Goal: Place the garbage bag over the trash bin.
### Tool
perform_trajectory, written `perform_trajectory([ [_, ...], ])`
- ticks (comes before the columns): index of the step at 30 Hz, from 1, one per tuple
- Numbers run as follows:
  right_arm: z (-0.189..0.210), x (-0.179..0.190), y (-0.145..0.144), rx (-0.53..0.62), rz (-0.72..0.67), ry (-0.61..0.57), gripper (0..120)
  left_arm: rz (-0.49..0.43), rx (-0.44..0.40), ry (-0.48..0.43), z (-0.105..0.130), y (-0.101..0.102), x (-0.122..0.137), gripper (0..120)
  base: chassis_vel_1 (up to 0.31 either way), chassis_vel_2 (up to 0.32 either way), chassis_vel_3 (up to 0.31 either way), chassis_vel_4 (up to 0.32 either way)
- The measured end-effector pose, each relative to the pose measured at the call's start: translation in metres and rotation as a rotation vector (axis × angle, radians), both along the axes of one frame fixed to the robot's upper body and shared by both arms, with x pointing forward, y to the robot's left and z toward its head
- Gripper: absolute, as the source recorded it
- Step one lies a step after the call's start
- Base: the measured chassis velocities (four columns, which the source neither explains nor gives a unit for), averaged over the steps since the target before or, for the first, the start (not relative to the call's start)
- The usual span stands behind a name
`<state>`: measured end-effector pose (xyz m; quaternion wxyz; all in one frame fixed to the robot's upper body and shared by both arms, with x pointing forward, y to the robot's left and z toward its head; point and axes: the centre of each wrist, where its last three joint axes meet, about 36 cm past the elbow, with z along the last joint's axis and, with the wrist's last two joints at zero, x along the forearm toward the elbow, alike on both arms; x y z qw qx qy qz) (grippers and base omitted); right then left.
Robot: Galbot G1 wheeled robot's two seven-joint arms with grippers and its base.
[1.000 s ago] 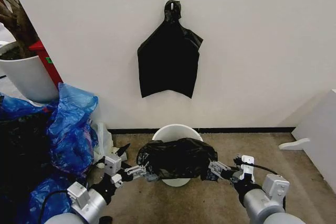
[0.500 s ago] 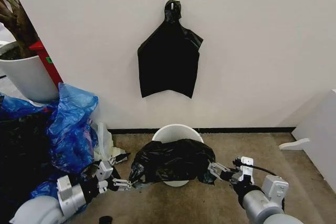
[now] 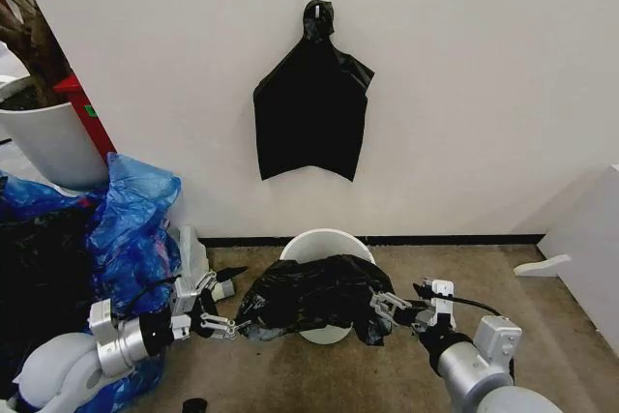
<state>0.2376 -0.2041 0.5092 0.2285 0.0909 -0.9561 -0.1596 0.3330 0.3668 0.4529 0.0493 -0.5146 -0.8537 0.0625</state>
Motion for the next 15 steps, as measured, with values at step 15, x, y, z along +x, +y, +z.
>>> perform_trajectory([
  [15, -0.009, 0.006, -0.002, 0.006, 0.066, -0.082, 100, 0.279, -0.062, -0.026, 0.020, -0.011, 0.012, 100, 0.000, 0.000, 0.000, 0.000],
])
